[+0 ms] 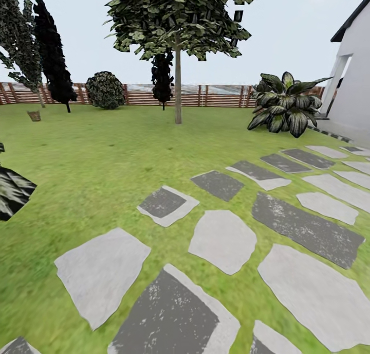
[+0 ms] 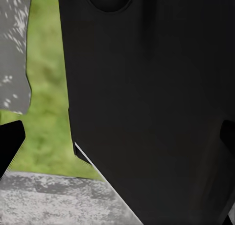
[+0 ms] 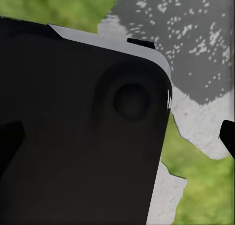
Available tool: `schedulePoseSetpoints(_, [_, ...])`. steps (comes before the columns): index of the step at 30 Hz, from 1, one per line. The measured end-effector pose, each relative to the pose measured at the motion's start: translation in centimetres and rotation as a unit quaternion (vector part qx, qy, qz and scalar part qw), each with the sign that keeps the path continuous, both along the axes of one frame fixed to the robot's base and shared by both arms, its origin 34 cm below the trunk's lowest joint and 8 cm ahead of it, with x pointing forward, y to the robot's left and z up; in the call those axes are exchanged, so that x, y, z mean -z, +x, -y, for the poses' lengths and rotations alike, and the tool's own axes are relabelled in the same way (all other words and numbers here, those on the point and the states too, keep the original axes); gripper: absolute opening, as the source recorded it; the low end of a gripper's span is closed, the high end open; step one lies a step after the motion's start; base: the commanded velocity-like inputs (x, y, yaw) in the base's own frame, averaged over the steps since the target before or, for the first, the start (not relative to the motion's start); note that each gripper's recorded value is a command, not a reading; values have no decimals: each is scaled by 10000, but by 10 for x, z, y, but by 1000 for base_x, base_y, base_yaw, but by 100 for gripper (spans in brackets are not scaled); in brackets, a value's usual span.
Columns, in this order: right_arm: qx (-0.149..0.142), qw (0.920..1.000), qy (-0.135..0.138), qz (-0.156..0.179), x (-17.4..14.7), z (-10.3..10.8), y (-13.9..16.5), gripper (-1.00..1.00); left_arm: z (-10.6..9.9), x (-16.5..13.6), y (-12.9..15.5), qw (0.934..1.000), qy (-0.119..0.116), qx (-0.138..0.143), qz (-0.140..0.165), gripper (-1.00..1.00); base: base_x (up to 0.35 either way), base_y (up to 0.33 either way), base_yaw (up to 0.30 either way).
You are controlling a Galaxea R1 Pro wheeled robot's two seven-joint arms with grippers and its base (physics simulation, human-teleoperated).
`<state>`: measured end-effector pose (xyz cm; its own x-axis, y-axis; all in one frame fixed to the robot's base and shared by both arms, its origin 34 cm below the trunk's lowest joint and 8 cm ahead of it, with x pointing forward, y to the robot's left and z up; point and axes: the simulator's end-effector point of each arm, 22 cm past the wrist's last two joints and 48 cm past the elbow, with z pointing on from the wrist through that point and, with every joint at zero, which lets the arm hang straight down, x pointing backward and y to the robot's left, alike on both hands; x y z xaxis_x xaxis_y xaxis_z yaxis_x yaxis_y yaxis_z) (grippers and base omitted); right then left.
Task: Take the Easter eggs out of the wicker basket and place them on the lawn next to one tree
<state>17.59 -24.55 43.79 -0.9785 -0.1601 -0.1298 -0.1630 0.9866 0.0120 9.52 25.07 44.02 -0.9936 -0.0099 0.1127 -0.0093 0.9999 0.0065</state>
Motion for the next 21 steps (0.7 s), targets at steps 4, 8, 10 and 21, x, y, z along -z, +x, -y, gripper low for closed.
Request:
schedulePoseSetpoints(4, [0, 10000, 0, 1, 0, 0, 0, 100, 0, 0, 0, 10000, 0, 0, 0, 100, 323, 0, 0])
schedulePoseSetpoints(8, [0, 10000, 0, 1, 0, 0, 0, 100, 0, 0, 0, 10000, 0, 0, 0, 100, 323, 0, 0])
schedulePoseSetpoints(10, [0, 10000, 0, 1, 0, 0, 0, 100, 0, 0, 0, 10000, 0, 0, 0, 100, 323, 0, 0])
schedulePoseSetpoints(21, [0, 10000, 0, 0, 0, 0, 0, 100, 0, 0, 0, 10000, 0, 0, 0, 100, 323, 0, 0])
